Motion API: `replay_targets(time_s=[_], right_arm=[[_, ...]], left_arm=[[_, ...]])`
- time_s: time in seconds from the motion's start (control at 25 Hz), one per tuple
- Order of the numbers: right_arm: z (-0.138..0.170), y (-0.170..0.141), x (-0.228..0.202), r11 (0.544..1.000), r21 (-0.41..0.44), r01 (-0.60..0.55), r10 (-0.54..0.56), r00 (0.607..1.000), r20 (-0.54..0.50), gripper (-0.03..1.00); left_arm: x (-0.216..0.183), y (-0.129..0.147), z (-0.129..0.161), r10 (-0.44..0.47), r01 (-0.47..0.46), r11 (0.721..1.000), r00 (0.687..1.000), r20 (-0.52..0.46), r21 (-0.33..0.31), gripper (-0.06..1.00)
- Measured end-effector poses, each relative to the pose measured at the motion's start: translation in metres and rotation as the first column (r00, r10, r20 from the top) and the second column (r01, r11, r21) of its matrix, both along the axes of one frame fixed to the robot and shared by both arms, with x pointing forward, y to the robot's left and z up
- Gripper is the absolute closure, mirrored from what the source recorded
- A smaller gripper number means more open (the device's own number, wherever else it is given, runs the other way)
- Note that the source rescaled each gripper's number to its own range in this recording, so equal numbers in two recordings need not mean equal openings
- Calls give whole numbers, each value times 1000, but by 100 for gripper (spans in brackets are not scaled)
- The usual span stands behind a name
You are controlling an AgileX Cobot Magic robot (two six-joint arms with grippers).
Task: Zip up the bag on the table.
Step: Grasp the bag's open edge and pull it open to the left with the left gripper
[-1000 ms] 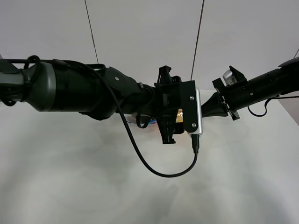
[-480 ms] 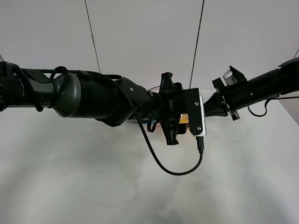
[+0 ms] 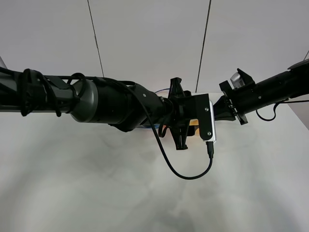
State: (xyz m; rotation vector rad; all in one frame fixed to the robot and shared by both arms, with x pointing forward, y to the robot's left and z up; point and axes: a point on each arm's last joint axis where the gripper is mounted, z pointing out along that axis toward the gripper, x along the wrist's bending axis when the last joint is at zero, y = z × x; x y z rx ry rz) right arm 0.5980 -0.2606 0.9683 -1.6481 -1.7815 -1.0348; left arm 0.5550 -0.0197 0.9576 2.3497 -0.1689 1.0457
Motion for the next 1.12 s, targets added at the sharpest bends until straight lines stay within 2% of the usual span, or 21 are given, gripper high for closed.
replay_targets(time_s=[0.12,0.32,0.48,0.84,1.12], right_arm=[[0,0,0,1000,0,0,0,1000,0,97],[0,0,0,1000,0,1,-1,1000,0,97],[0,0,0,1000,0,1,-1,1000,0,97],[0,0,0,1000,-3,1,-1,1000,-4,97],[0,0,0,1000,-3,-2,2,1000,-2,97]], left_arm=[[0,0,-1,0,0,1000,1000,-1,1,24],[0,0,-1,-5,5,1000,1000,-5,0,48],[-2,-1,-1,-19,19,1000,1000,-17,-1,58],[-2,-1,-1,-19,19,1000,1000,-18,-1,92],[-1,-1,-1,-16,16,1000,1000,-15,-1,94]])
